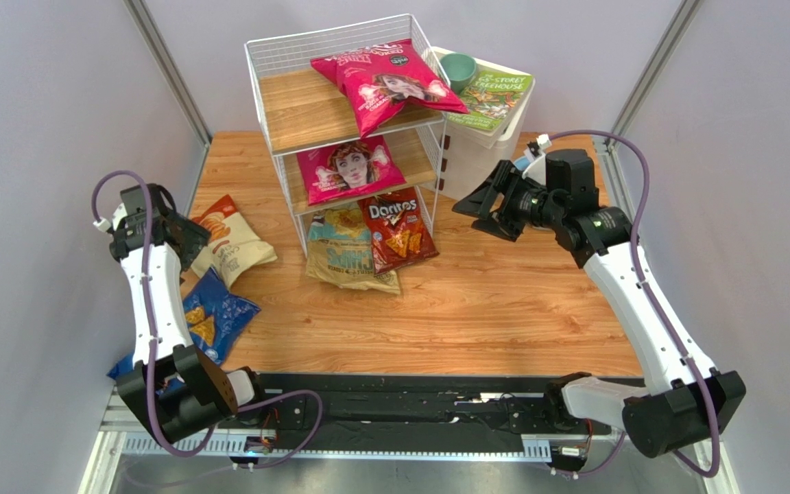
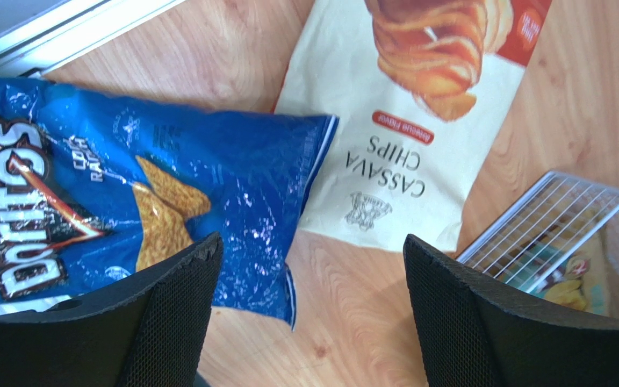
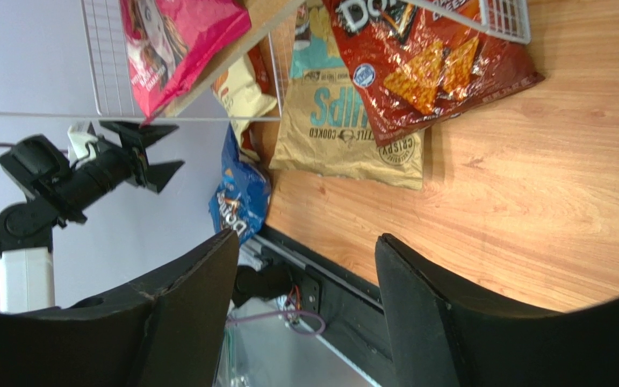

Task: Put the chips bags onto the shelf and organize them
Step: Pick up the potato chip from the center of the board.

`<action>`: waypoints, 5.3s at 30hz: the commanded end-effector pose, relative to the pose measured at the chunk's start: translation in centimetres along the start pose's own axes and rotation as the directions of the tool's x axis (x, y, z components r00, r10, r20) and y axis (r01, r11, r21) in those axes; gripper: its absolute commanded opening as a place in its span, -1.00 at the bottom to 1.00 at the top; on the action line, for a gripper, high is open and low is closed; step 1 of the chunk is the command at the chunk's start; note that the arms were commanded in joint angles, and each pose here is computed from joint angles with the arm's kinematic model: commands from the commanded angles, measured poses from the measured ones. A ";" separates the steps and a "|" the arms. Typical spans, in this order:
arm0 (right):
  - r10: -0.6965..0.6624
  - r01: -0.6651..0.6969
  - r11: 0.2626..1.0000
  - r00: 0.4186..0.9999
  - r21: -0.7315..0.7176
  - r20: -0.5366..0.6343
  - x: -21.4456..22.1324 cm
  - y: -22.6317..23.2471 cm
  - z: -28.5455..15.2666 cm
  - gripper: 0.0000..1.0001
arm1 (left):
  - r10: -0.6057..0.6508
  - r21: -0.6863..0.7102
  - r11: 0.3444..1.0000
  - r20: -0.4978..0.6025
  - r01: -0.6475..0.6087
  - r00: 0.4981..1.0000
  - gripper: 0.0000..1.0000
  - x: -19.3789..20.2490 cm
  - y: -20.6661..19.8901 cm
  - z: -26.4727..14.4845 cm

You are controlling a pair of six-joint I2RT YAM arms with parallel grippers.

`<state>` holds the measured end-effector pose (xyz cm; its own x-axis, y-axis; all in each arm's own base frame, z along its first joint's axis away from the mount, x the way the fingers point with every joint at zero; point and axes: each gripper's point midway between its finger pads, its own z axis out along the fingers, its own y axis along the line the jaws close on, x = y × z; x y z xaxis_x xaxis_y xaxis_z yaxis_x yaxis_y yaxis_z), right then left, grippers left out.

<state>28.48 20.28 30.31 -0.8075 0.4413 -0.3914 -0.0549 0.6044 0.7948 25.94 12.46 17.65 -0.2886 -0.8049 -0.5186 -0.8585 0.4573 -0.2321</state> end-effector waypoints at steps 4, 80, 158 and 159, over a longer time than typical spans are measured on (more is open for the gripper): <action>-0.130 0.095 0.976 0.976 -0.198 -0.172 1.7 2.1 1.1 0.34 | -0.071 0.099 0.992 -0.015 0.072 0.997 0.73 -1.8 0.9 2.5; 0.085 -0.124 0.978 0.970 -0.165 -0.226 6.7 -5.4 0.4 -0.01 | 0.042 0.659 0.748 -0.168 0.080 0.985 -0.54 2.4 -6.4 14.3; 0.060 -0.281 0.941 0.691 -0.191 -0.720 19.1 7.5 16.4 0.51 | 0.344 0.652 0.756 -0.324 -0.056 0.881 -1.00 15.7 -2.0 -7.8; 0.051 -0.272 0.942 0.693 -0.195 -0.720 19.3 7.4 16.6 0.51 | 0.348 0.661 0.748 -0.323 -0.054 0.880 -1.00 15.9 -2.1 -7.8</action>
<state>21.37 42.79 19.53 -0.9773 -0.1253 0.1708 0.1158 0.3595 0.9260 19.90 -2.25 15.32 -0.6573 -0.6945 -0.2927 -0.4256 0.6625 -0.6164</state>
